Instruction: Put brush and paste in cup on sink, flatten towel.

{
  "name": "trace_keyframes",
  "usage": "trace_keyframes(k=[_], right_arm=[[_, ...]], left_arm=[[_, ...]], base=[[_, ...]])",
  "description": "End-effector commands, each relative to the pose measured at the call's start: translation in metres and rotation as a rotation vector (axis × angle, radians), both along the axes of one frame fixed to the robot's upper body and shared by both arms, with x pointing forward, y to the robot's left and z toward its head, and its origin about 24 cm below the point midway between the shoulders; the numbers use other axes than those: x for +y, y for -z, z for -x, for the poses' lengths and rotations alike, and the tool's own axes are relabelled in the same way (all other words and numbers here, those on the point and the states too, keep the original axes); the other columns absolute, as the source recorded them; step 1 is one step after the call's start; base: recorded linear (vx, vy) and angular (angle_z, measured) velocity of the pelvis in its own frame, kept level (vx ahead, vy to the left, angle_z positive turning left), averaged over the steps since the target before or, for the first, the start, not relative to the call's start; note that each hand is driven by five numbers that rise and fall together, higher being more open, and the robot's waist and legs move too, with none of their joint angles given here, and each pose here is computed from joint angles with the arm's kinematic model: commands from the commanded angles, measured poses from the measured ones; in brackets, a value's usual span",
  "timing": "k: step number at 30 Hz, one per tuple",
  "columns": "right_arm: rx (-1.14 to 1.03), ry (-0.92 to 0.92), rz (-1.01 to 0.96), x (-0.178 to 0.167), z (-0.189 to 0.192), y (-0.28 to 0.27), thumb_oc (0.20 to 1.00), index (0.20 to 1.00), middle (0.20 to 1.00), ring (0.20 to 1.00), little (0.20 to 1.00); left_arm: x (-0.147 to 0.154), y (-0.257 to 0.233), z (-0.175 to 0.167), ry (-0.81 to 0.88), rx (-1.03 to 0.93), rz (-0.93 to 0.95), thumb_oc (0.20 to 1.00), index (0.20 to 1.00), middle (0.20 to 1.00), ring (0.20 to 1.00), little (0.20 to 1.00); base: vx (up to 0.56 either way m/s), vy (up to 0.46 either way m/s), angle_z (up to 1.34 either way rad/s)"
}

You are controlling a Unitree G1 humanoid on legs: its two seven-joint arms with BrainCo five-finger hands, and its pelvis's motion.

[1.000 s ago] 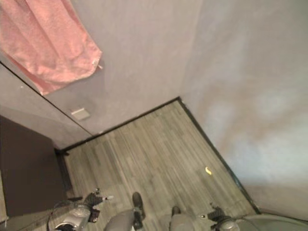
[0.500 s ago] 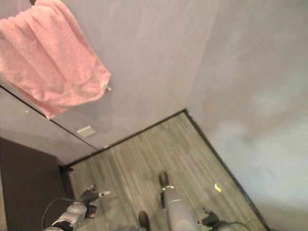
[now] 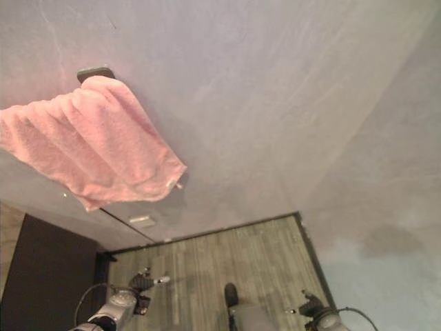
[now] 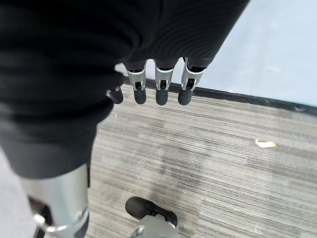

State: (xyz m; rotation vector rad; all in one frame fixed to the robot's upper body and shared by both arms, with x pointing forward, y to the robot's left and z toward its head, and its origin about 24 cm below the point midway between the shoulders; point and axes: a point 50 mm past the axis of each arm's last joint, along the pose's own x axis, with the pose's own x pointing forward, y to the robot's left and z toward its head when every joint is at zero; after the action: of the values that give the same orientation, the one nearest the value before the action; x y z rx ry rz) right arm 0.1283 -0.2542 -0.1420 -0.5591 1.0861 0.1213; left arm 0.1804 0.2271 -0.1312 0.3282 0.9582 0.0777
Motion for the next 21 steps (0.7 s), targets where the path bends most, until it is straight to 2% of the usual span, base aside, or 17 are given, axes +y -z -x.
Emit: trace_keyframes(k=[1, 11, 21], right_arm=[[0.042, 0.006, 0.052, -0.012, 0.019, 0.002, 1.0, 1.0, 1.0, 1.0, 1.0], [0.089, -0.002, 0.048, -0.005, 0.027, 0.008, 1.0, 1.0, 1.0, 1.0, 1.0], [-0.028, -0.045, -0.028, 0.019, -0.001, 0.002, 1.0, 1.0, 1.0, 1.0, 1.0]], left_arm=[[0.017, -0.009, -0.007, 0.003, -0.042, -0.06, 1.0, 1.0, 1.0, 1.0, 1.0], [0.023, -0.004, 0.007, 0.04, 0.009, -0.101, 1.0, 1.0, 1.0, 1.0, 1.0], [0.034, -0.004, 0.016, 0.044, 0.031, -0.144, 1.0, 1.0, 1.0, 1.0, 1.0]], base=[[0.17, 0.107, 0.31], [0.25, 0.26, -0.37], [0.08, 0.171, -0.22]])
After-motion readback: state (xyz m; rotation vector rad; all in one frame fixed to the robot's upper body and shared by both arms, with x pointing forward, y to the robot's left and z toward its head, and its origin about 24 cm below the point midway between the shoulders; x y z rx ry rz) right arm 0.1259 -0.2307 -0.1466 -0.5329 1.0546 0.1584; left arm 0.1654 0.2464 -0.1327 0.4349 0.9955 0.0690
